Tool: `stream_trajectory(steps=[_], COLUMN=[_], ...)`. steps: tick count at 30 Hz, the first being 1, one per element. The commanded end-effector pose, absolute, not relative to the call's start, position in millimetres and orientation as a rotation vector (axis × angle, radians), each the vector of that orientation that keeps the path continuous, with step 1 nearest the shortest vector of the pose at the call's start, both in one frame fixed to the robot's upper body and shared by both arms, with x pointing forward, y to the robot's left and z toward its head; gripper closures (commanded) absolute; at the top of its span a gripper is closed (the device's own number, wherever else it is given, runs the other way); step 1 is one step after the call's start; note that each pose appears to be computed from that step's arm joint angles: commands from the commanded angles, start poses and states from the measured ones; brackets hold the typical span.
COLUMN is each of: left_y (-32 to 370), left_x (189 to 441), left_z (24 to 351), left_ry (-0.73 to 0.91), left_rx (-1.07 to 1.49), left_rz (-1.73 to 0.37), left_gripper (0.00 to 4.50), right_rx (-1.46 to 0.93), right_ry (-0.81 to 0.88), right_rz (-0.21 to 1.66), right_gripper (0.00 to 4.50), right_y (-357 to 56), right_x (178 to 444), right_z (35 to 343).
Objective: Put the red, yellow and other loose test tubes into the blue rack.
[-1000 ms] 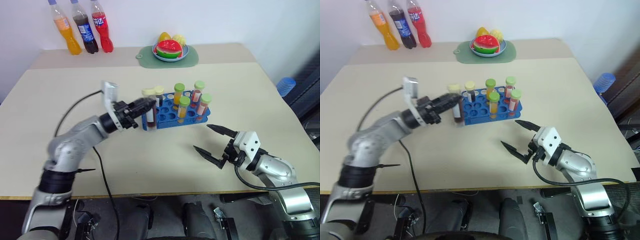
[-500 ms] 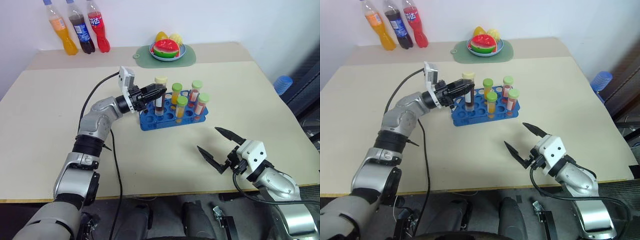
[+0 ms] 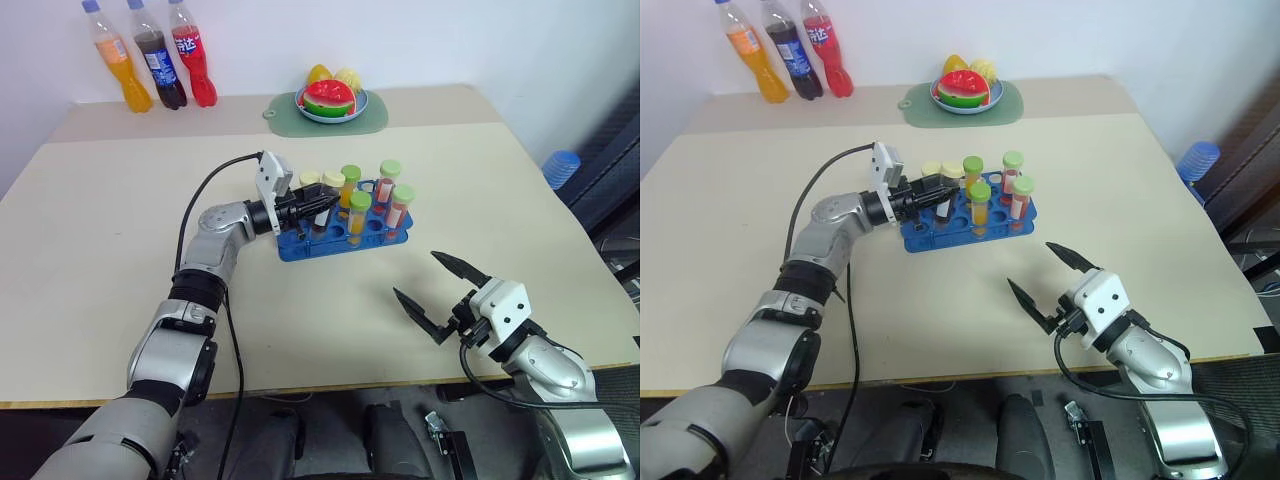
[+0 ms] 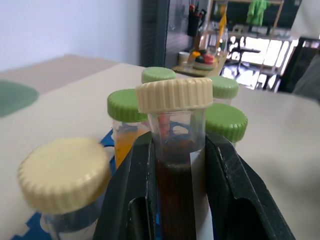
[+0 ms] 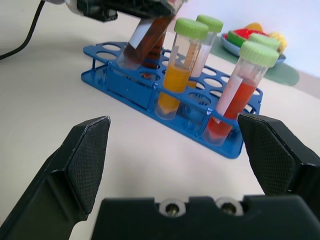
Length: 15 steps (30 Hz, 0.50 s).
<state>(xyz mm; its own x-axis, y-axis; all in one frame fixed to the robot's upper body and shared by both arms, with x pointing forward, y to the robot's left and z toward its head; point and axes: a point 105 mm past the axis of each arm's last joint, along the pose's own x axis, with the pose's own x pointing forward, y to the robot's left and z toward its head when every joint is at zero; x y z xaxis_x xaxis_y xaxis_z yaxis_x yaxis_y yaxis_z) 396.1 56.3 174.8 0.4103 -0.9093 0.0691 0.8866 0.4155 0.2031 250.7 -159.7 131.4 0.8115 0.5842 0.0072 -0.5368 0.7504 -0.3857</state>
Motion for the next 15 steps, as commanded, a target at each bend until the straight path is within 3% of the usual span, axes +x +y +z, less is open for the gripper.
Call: stream_trajectory(steps=[1, 8, 9, 15], left_y=[62.6, 65.8, 66.4, 85.3], left_x=[394.4, 394.9, 392.2, 372.2], left_z=[157.9, 167.1, 166.7, 174.8], left_ry=[-0.152, -0.22, -0.208, -0.25], left_rx=[0.197, 0.139, 0.111, 0.093], left_rz=[-1.122, -1.046, -1.062, -1.028], left_gripper=[3.75, 0.2, 0.02, 0.02], right_rx=[-0.388, -0.386, -0.387, -0.371], right_ry=[-0.171, -0.166, -0.164, -0.155], right_rz=[0.624, 0.627, 0.628, 0.635], right_gripper=[0.0, 0.0, 0.0, 0.0], right_y=[-155.5, -157.0, -157.4, -157.3], right_x=[249.6, 250.2, 250.6, 252.4], right_z=[139.3, 138.9, 138.4, 137.9])
